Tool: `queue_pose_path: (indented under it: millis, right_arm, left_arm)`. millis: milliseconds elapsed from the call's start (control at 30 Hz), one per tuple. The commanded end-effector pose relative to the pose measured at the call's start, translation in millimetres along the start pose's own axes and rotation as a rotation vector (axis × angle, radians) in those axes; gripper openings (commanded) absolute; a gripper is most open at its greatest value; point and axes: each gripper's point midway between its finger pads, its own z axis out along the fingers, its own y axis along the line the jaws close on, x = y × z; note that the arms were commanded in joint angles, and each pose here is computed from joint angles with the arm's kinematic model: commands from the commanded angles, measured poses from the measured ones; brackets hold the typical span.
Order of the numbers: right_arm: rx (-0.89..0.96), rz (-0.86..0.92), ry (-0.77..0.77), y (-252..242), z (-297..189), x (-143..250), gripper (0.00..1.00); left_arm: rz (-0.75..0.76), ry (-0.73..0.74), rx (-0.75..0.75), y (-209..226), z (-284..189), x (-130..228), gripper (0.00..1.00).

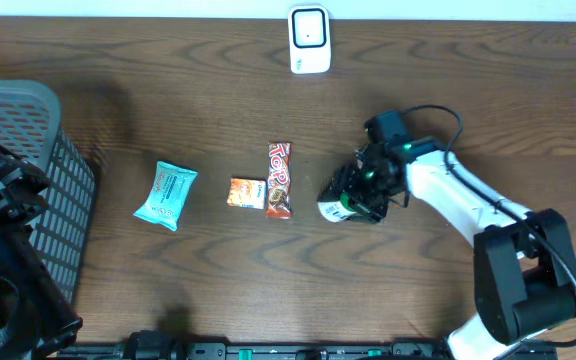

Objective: Scan the item barcode
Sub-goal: 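Lift the jar with the right gripper and carry it rightward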

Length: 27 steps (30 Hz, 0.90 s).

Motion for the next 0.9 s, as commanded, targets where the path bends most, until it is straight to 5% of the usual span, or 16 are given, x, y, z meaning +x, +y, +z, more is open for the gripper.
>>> queue_pose_path:
  millis: [0, 533, 867]
  right_arm:
    - [-0.336, -0.057, 0.206, 46, -29, 20, 0.56]
    - [-0.610, -0.064, 0.395, 78, -65, 44, 0.55]
    - [-0.517, -0.453, -0.095, 93, -53, -37, 0.50]
  left_arm:
    - [0.001, -0.008, -0.001, 1, -2, -2, 0.83]
    - [0.002, -0.006, -0.001, 1, -1, -1, 0.83]
    - [0.002, -0.007, -0.001, 1, -1, -1, 0.83]
